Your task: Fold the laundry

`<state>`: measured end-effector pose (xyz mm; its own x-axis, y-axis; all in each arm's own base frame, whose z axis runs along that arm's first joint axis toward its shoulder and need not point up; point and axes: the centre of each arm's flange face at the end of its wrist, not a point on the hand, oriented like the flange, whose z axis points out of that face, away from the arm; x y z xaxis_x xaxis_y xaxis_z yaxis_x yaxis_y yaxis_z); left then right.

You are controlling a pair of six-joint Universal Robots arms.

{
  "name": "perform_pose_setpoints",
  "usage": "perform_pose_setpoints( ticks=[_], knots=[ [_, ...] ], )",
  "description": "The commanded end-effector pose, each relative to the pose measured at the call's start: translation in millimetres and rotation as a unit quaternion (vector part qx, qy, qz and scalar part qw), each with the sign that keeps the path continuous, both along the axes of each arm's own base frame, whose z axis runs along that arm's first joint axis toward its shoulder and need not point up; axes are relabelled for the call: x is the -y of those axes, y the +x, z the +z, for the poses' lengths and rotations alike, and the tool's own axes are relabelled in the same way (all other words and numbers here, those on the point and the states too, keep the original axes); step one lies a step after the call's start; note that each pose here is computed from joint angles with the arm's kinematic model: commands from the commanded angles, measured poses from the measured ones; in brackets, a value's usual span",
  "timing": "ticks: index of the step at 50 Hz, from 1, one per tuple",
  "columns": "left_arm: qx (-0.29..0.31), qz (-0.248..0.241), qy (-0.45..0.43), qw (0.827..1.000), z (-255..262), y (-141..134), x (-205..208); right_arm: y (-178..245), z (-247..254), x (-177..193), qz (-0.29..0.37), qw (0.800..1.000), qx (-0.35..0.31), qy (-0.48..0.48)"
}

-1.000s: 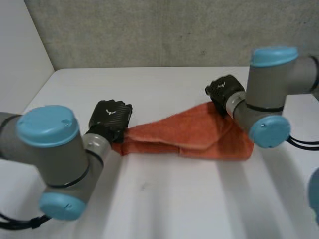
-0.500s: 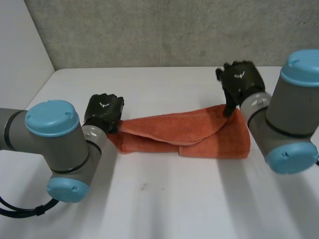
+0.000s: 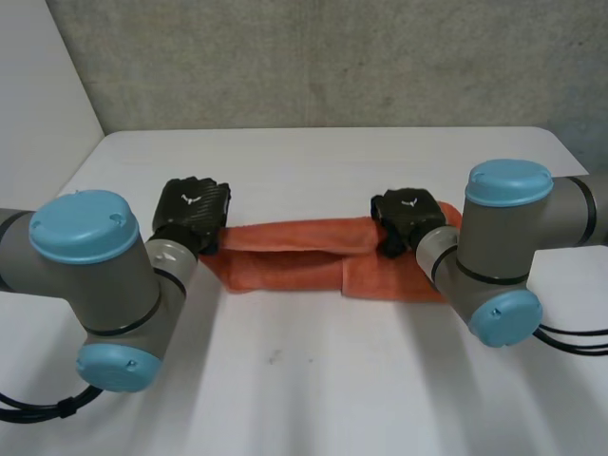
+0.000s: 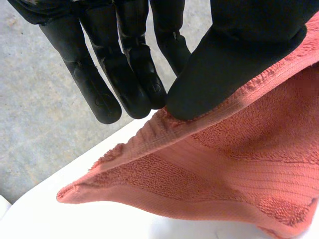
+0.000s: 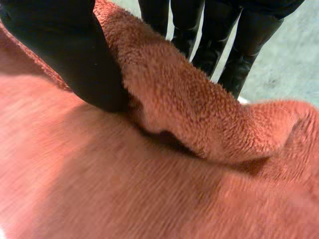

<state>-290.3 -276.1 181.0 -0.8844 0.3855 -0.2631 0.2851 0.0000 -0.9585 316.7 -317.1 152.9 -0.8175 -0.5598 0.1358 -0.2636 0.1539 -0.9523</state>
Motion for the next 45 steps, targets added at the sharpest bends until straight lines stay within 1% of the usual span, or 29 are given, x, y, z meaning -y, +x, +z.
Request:
perform_pose_setpoints(
  ticks=[1, 3, 6, 7, 8, 9, 10, 11, 12, 13, 14, 15, 16, 17, 19, 20, 22, 23, 27, 28, 31, 33, 34, 38, 40, 41, 42, 44, 45],
  knots=[
    [-0.012, 0.004, -0.021, 1.0, 19.9, 4.8, -2.9, -4.8, 61.1, -1.4, -0.007, 0.996, 0.04, -0.082],
    [-0.016, 0.005, -0.029, 0.999, 26.9, 6.0, -3.5, -9.7, 99.2, -10.6, -0.004, 0.991, 0.06, -0.12],
    [-0.028, 0.003, -0.049, 0.998, 44.2, 6.1, -8.1, -12.2, 115.5, -14.8, -0.003, 0.989, 0.066, -0.134],
    [-0.036, 0.0, -0.063, 0.997, 56.1, 5.7, -12.1, -14.5, 129.0, -21.1, 0.002, 0.988, 0.066, -0.14],
    [-0.036, 0.0, -0.063, 0.997, 56.3, 5.7, -12.2, -17.1, 139.2, -29.3, 0.01, 0.989, 0.055, -0.139],
    [-0.046, 0.0, -0.078, 0.996, 70.0, 7.2, -16.5, -17.2, 139.3, -29.4, 0.01, 0.989, 0.055, -0.139],
    [-0.046, 0.0, -0.078, 0.996, 70.2, 7.2, -16.5, -20.3, 151.7, -37.7, 0.019, 0.989, 0.041, -0.14],
    [-0.057, -0.001, -0.096, 0.994, 86.1, 8.8, -22.9, -23.4, 165.7, -46.0, 0.029, 0.989, 0.025, -0.145],
    [-0.071, -0.003, -0.113, 0.991, 102.2, 10.5, -30.7, -23.4, 165.8, -46.1, 0.029, 0.989, 0.025, -0.145],
    [-0.071, -0.003, -0.114, 0.991, 102.3, 10.5, -30.7, -27.2, 177.1, -55.1, 0.04, 0.988, 0.005, -0.146],
    [-0.089, -0.01, -0.13, 0.987, 118.5, 11.8, -40.5, -30.8, 184.6, -62.5, 0.05, 0.988, -0.016, -0.143],
    [-0.102, -0.013, -0.141, 0.985, 130.2, 13.9, -48.1, -30.9, 184.7, -62.5, 0.05, 0.988, -0.017, -0.143],
    [-0.102, -0.013, -0.141, 0.985, 130.3, 13.9, -48.2, -36.7, 189.2, -66.6, 0.053, 0.988, -0.042, -0.138],
    [-0.118, -0.018, -0.152, 0.981, 141.9, 16.0, -55.8, -36.8, 189.2, -66.6, 0.053, 0.988, -0.043, -0.138],
    [-0.13, -0.02, -0.159, 0.978, 150.1, 18.8, -61.0, -48.1, 192.4, -67.3, 0.053, 0.988, -0.086, -0.12],
    [-0.132, -0.021, -0.157, 0.979, 150.5, 20.5, -64.1, -48.1, 192.4, -67.3, 0.053, 0.988, -0.086, -0.119],
    [-0.128, -0.022, -0.151, 0.98, 147.4, 21.5, -66.8, -55.1, 187.1, -67.7, 0.057, 0.987, -0.116, -0.092],
    [-0.122, -0.024, -0.141, 0.982, 141.1, 21.7, -68.4, -55.1, 187.1, -67.7, 0.057, 0.987, -0.116, -0.091],
    [-0.109, -0.027, -0.12, 0.986, 126.2, 19.6, -68.3, -51.2, 159.7, -62.6, 0.071, 0.986, -0.144, -0.043],
    [-0.099, -0.026, -0.103, 0.989, 113.0, 17.5, -65.0, -49.8, 150.6, -60.3, 0.074, 0.985, -0.151, -0.03],
    [-0.089, -0.025, -0.085, 0.992, 99.8, 15.0, -60.7, -47.7, 135.8, -55.1, 0.079, 0.984, -0.161, -0.012],
    [-0.07, -0.025, -0.053, 0.996, 74.4, 9.4, -52.9, -46.1, 129.9, -53.0, 0.082, 0.983, -0.164, -0.006],
    [-0.07, -0.025, -0.053, 0.996, 74.2, 9.4, -52.9, -46.1, 129.8, -53.0, 0.082, 0.983, -0.164, -0.005],
    [-0.049, -0.024, -0.021, 0.998, 45.1, 2.0, -39.5, -42.2, 116.6, -42.7, 0.084, 0.981, -0.176, -0.004],
    [-0.049, -0.024, -0.023, 0.998, 43.1, -1.8, -33.5, -40.1, 115.1, -35.5, 0.083, 0.98, -0.181, -0.019],
    [-0.052, -0.023, -0.028, 0.998, 44.4, -5.8, -26.8, -35.5, 119.0, -24.7, 0.078, 0.98, -0.177, -0.051],
    [-0.052, -0.023, -0.029, 0.998, 44.4, -5.9, -26.7, -35.5, 119.0, -24.6, 0.078, 0.98, -0.176, -0.051],
    [-0.073, -0.025, -0.067, 0.995, 65.6, -16.4, -10.6, -26.3, 141.6, -0.6, 0.052, 0.976, -0.152, -0.146],
    [-0.094, -0.025, -0.102, 0.99, 87.1, -21.4, -2.3, -23.2, 161.8, 10.0, 0.032, 0.969, -0.133, -0.204]
  ],
)
